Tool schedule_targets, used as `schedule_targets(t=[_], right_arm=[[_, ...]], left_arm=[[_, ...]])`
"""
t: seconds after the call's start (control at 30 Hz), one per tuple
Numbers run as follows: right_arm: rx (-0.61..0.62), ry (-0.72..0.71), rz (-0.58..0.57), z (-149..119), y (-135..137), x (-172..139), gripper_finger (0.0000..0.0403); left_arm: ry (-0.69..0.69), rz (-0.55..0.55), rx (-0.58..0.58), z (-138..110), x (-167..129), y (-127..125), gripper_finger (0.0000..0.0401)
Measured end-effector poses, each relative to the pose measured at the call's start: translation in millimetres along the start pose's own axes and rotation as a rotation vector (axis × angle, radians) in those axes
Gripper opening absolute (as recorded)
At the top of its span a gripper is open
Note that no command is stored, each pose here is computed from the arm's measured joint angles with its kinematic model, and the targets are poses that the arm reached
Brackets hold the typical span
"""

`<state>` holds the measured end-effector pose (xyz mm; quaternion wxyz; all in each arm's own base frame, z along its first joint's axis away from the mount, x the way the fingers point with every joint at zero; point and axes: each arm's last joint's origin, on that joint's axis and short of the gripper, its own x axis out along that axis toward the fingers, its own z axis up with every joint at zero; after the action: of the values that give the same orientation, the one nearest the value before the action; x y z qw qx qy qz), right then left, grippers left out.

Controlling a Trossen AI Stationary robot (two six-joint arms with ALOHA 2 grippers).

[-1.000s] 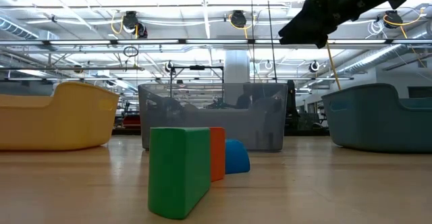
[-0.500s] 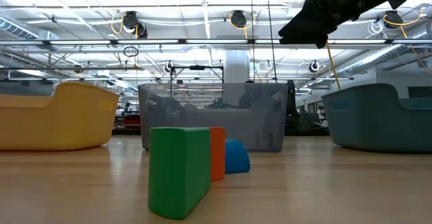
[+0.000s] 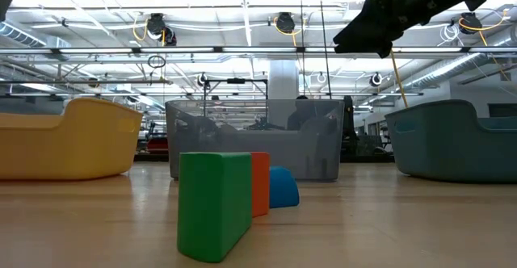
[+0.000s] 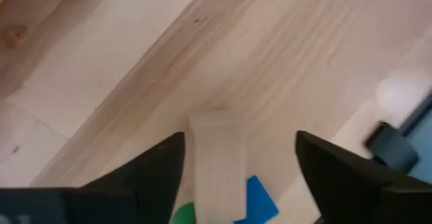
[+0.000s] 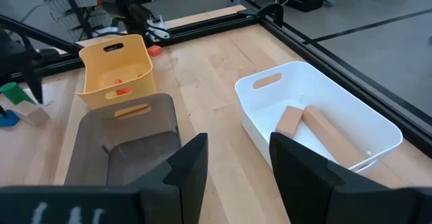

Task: Sort & place blocks by color
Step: Put the big cube wooden block into the white bin

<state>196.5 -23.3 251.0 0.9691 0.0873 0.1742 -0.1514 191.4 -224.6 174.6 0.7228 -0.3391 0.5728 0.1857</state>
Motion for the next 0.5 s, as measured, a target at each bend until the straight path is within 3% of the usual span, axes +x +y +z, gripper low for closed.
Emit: schedule_targets(t=[0.2, 0.5], right_arm=[[0.0, 0.0, 0.0, 0.0, 0.0, 0.0, 0.015], [0.0, 0.0, 0.0, 0.0, 0.0, 0.0, 0.015]], left_arm=[[0.006, 0.027, -0.009, -0.7, 2.1, 2.0, 0.0331], [0.016, 0.057, -0.062, -11.3, 7.9, 3.6, 0.0291]])
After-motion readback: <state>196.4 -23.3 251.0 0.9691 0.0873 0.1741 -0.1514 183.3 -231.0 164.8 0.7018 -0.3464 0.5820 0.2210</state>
